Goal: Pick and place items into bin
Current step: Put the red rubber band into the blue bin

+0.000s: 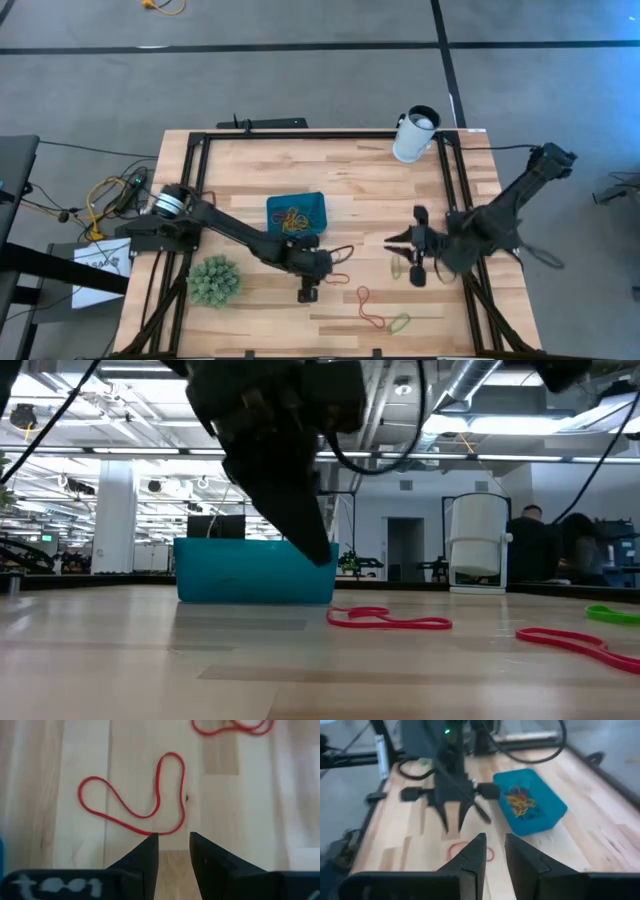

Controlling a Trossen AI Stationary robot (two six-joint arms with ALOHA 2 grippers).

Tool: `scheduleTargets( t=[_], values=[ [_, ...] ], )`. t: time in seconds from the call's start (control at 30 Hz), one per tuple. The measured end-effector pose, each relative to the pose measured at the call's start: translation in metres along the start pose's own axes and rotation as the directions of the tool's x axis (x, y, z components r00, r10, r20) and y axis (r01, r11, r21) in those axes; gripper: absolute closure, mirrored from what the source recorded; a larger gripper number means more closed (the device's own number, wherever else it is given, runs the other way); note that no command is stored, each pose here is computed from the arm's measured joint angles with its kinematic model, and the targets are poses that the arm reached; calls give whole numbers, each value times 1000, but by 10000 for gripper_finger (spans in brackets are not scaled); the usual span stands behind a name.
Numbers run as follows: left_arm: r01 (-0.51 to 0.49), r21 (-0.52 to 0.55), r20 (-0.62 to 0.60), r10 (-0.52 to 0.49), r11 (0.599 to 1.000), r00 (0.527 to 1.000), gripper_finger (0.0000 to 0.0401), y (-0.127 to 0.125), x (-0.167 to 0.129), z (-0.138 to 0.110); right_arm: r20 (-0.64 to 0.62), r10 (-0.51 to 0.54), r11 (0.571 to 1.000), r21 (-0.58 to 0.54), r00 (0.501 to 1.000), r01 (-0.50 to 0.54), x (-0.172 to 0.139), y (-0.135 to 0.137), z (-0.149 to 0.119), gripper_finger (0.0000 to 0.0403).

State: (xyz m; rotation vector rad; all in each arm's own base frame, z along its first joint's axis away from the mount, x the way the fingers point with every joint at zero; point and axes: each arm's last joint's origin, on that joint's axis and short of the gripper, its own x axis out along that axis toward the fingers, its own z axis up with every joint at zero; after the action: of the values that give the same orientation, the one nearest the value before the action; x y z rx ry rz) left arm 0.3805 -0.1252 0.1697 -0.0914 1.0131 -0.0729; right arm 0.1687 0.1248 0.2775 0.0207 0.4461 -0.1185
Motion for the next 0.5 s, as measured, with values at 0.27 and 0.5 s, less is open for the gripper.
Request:
scheduleTargets(
  t=[0.27, 0.5],
  values=[
    [-24, -8, -76, 24, 1000, 997, 303, 3, 18, 7, 179, -128, 991, -14, 975, 133, 1, 32, -44, 336],
    [-79, -123, -68, 71, 989, 995, 303, 17, 19, 11, 255, -137, 990, -2, 957, 143, -20, 38, -36, 336]
  ],
)
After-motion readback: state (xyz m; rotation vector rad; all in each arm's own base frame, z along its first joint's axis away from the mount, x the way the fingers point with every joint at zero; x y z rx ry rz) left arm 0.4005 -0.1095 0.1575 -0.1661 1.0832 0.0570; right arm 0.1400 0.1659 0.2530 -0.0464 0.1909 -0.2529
